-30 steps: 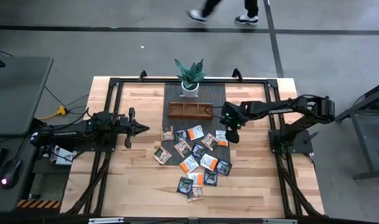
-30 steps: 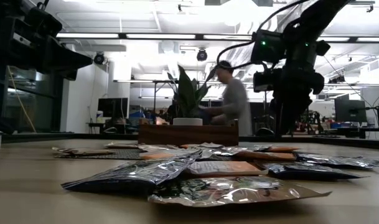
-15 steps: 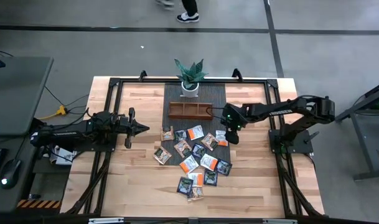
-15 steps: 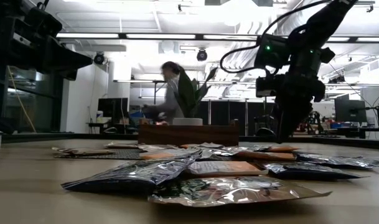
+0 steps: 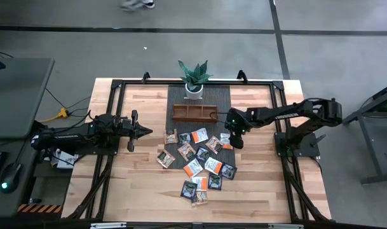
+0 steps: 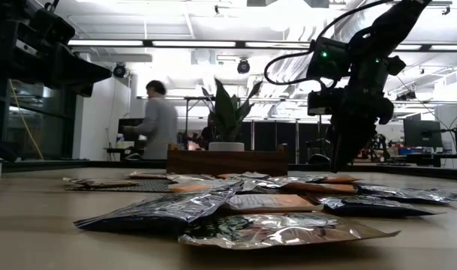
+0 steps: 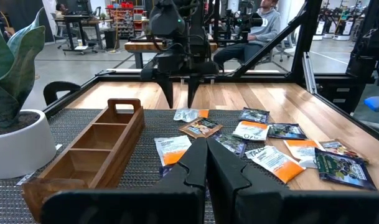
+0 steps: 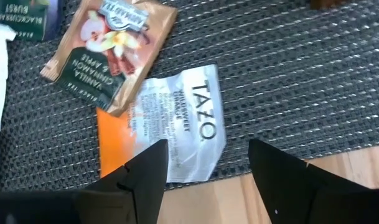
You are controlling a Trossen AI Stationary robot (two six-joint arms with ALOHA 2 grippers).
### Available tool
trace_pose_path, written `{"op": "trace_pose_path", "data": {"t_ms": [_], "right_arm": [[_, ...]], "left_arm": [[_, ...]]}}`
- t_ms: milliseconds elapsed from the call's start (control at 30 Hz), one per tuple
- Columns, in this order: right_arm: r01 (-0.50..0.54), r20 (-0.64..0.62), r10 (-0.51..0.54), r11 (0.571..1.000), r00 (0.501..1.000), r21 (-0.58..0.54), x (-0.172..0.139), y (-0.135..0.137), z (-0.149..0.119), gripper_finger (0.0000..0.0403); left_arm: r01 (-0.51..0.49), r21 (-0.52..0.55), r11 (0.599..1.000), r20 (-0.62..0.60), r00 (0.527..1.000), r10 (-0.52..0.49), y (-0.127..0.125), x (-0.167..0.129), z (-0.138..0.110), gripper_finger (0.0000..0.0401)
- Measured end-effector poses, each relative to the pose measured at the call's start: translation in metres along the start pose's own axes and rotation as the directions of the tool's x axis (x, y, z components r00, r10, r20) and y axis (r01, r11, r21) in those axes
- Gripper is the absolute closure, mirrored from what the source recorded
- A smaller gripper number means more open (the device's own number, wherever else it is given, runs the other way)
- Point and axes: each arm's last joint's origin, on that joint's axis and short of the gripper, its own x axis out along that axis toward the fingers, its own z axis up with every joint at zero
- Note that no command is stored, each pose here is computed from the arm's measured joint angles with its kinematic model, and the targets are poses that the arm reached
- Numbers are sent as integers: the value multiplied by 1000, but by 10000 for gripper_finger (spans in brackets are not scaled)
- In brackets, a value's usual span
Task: Pick & Place Tea
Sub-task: Put the orange tea bag into the right section of the wooden organizer
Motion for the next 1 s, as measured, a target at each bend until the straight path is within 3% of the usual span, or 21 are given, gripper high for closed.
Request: {"op": "trace_pose_path", "data": {"t_ms": [300,667,1000], "right_arm": [[76,4,-76,997,997,-10,1,10,-1,186],[74,9,-75,997,997,12,2,10,-1,191],[70,-58,-68,997,996,34,20,8,-3,194]], "left_arm": [[0,0,1000,0,1000,0,0,0,0,400],[0,0,1000,0,1000,0,0,0,0,400],[0,0,1000,0,1000,0,0,0,0,400]]}}
